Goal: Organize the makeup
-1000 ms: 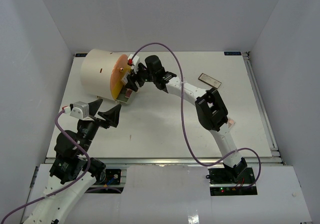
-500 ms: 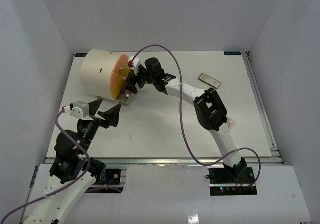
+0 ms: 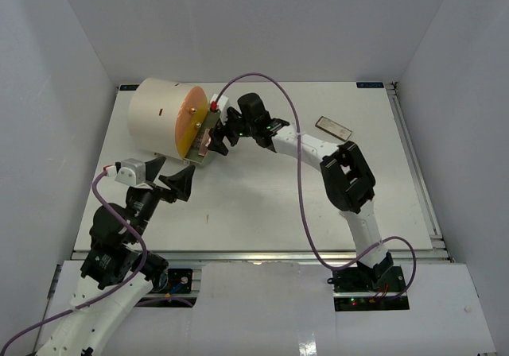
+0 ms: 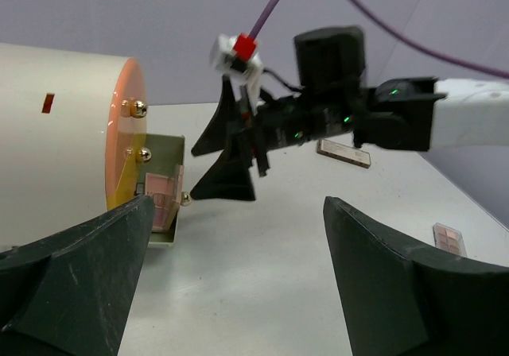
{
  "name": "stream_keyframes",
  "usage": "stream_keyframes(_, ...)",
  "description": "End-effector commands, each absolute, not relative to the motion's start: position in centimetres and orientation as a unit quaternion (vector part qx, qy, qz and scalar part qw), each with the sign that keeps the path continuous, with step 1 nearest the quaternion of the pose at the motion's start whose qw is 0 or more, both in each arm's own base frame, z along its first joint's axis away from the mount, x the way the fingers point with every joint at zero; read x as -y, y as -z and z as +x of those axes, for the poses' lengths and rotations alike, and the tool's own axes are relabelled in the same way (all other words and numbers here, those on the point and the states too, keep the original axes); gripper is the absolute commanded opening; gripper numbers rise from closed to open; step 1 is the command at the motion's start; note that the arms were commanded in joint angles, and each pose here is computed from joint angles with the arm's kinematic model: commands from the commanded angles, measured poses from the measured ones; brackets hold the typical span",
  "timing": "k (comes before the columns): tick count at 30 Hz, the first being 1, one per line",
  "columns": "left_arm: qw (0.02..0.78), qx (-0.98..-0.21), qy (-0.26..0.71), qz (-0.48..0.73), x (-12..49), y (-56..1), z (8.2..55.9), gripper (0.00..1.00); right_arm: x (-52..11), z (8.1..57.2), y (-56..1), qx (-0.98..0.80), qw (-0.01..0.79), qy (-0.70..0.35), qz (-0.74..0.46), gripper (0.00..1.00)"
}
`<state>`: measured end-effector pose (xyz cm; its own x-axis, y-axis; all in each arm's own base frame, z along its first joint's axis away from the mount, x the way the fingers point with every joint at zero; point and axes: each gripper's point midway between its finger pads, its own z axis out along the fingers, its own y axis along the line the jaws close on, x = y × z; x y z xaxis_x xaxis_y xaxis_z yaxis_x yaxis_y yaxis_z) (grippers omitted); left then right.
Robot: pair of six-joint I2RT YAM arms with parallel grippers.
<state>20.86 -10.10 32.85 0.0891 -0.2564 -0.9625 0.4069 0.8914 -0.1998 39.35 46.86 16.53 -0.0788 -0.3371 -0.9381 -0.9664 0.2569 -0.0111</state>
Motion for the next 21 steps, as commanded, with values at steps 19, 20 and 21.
stream_keyframes(19, 0.464, -0.869, 0.109, 0.132, 17.0, -20.6, 34.0, 0.51, -26.2, 23.4, -24.4, -0.524, 0.484, -0.443, -0.543, 0.9)
stream_keyframes(20, 0.452, -0.877, 0.09, 0.134, 16.9, -19.9, 34.8, 0.51, -25.4, 23.4, -24.9, -0.523, 0.492, -0.443, -0.536, 0.9)
stream_keyframes(21, 0.439, -0.885, 0.074, 0.137, 16.7, -19.2, 35.4, 0.5, -24.6, 23.4, -25.2, -0.523, 0.497, -0.448, -0.529, 0.9)
